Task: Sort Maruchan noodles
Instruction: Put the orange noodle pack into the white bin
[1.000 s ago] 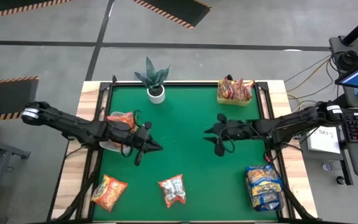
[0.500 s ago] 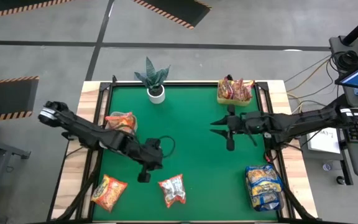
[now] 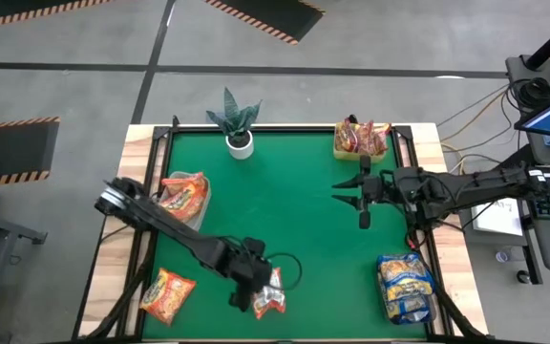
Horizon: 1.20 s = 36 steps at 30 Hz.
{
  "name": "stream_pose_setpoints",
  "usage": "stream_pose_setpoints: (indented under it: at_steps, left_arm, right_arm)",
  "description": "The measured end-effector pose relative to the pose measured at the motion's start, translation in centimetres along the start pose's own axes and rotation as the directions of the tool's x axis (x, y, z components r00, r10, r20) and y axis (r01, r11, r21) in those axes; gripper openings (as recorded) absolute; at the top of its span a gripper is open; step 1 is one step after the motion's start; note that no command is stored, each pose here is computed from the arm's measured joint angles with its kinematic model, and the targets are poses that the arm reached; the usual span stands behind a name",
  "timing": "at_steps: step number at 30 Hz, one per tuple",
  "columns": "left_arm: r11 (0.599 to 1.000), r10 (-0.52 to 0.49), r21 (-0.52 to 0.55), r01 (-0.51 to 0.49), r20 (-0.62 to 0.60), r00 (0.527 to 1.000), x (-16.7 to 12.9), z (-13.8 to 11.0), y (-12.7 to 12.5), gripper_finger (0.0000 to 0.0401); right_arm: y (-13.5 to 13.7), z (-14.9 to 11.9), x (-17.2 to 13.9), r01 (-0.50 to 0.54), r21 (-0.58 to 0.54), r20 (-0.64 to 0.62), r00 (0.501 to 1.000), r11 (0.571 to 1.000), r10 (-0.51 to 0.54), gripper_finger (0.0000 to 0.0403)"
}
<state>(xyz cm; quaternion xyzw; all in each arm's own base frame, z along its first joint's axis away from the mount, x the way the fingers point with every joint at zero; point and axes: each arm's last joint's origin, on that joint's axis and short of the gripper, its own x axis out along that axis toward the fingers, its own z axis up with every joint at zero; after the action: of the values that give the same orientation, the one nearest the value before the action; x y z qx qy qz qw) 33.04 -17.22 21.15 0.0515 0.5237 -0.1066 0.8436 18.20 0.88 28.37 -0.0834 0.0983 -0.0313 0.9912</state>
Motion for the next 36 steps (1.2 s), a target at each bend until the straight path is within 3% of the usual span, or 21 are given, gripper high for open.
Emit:
stream_pose_setpoints:
  at_steps: [6, 15, 22, 29, 33, 36]
  left_arm:
    - [0.998, 0.053, 0.035, -0.049, -0.105, 0.993, 2.8, 1.5, -1.5, 0.0216]
    - [0.999, 0.046, 0.036, -0.041, -0.159, 0.986, 3.8, 1.5, -2.0, 0.0194]
    - [0.999, 0.034, 0.035, -0.030, -0.142, 0.989, 4.2, 1.3, -2.1, 0.0132]
    - [0.999, 0.034, 0.039, -0.029, -0.141, 0.989, 4.2, 1.4, -2.0, 0.0012]
    - [0.999, 0.042, 0.033, -0.038, -0.161, 0.986, 3.5, 1.3, -1.5, 0.0003]
    - [0.995, 0.103, 0.016, -0.101, -0.188, 0.977, 1.7, 1.0, -0.5, 0.0000]
  right_arm:
    - [0.0, -0.1, 0.1, -0.001, -0.037, -0.009, 1.000, 0.999, 0.001, 0.0094]
    - [0.0, 0.1, 0.1, 0.002, -0.054, 0.006, 1.000, 0.999, -0.002, 0.0089]
    - [0.0, 0.1, 0.1, 0.003, -0.054, 0.009, 1.000, 0.999, -0.002, 0.0082]
    - [0.0, 0.1, 0.1, 0.003, -0.054, 0.009, 1.000, 0.999, -0.003, 0.0082]
    - [0.0, 0.0, 0.1, 0.003, -0.054, 0.006, 1.000, 0.999, -0.002, 0.0082]
    - [0.0, 0.0, 0.1, 0.001, -0.055, -0.002, 1.000, 0.998, -0.001, 0.0082]
